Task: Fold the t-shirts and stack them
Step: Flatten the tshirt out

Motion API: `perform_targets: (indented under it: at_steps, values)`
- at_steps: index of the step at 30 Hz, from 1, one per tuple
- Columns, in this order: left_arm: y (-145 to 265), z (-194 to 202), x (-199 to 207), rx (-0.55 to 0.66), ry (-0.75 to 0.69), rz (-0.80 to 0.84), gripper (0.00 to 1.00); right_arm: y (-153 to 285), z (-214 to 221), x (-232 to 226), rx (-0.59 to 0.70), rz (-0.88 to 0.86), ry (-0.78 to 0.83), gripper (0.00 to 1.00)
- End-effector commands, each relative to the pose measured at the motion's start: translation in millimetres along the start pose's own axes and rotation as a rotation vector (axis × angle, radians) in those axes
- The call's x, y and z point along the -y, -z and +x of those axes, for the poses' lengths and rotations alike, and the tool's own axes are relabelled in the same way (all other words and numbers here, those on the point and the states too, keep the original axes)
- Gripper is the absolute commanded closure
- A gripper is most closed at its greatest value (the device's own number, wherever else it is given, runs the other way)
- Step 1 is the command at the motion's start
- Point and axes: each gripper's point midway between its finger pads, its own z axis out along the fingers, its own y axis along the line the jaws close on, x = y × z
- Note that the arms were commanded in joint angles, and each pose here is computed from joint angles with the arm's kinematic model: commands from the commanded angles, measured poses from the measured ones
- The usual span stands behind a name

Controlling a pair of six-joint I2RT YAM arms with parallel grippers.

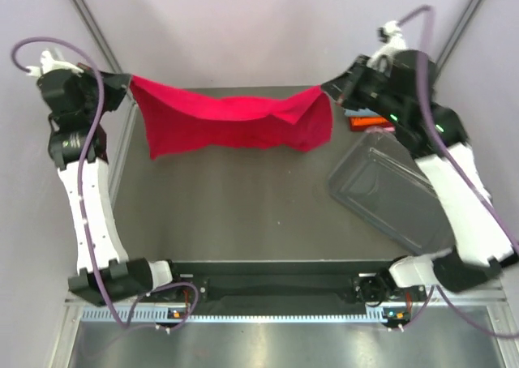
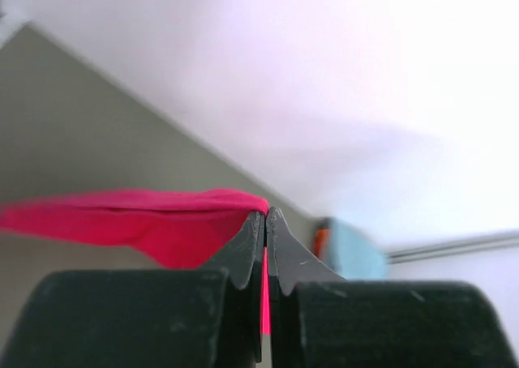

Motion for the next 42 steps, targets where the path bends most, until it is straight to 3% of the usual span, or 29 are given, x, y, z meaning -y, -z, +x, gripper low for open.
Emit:
perform_targets:
  at_steps: [1, 6, 9, 12, 16, 20, 22, 23, 24, 26, 27, 30, 31, 32, 33, 36, 38, 39, 42]
  values:
    - [63, -18, 63, 0.075, 0.103, 0.176, 1.00, 70, -6, -38, 0.065, -0.195, -0.110, 1.00]
    - [151, -27, 105, 0.182, 0.139, 0.278, 1.00, 175, -9, -45, 0.213, -0.283, -0.159, 1.00]
    - [187, -16, 119, 0.162, 0.170, 0.334, 1.00, 218, -10, -36, 0.283, -0.264, -0.178, 1.00]
    - [203, -20, 119, 0.189, 0.103, 0.285, 1.00, 231, -8, -32, 0.291, -0.246, -0.177, 1.00]
    - [207, -32, 117, 0.237, 0.018, 0.234, 1.00, 194, 4, -32, 0.198, -0.238, -0.158, 1.00]
    - [151, -15, 89, 0.131, 0.031, 0.193, 1.00, 123, 7, -35, 0.098, -0.228, -0.145, 1.00]
    - [105, 5, 51, 0.054, 0.058, 0.118, 1.00, 73, 3, -36, 0.072, -0.230, -0.076, 1.00]
    - [90, 1, 47, 0.079, 0.050, 0.130, 1.00, 52, 0, -30, 0.070, -0.195, -0.052, 1.00]
    - [58, 15, 11, 0.049, 0.079, 0.051, 1.00, 10, 0, -17, 0.040, -0.122, -0.036, 1.00]
    - [24, 22, -17, 0.039, 0.079, -0.006, 1.00, -33, -8, 6, 0.043, -0.031, 0.005, 1.00]
    - [-13, 35, -46, -0.008, 0.089, -0.059, 1.00, -73, -10, 14, 0.018, -0.012, 0.007, 1.00]
    - [-82, 68, -83, -0.143, 0.137, -0.058, 1.00, -139, -40, 29, 0.048, -0.009, -0.003, 1.00]
    - [-97, 67, -78, -0.157, 0.174, -0.029, 1.00, -152, -54, 35, 0.072, -0.015, -0.015, 1.00]
    - [-124, 80, -93, -0.193, 0.196, -0.039, 1.00, -191, -46, 58, 0.058, 0.016, -0.010, 1.00]
    - [-138, 78, -94, -0.185, 0.203, -0.033, 1.00, -184, -86, 40, 0.177, -0.031, 0.026, 1.00]
    - [-185, 33, -52, -0.138, 0.204, 0.086, 1.00, -196, -117, 56, 0.312, -0.044, 0.065, 1.00]
    - [-208, 37, -53, -0.220, 0.231, 0.105, 1.00, -163, -156, 51, 0.429, -0.065, 0.015, 1.00]
    - [-198, -1, -8, -0.161, 0.185, 0.202, 1.00, -152, -163, 50, 0.446, -0.066, 0.006, 1.00]
    - [-173, -25, 27, -0.117, 0.138, 0.260, 1.00, -92, -195, 15, 0.551, -0.143, 0.022, 1.00]
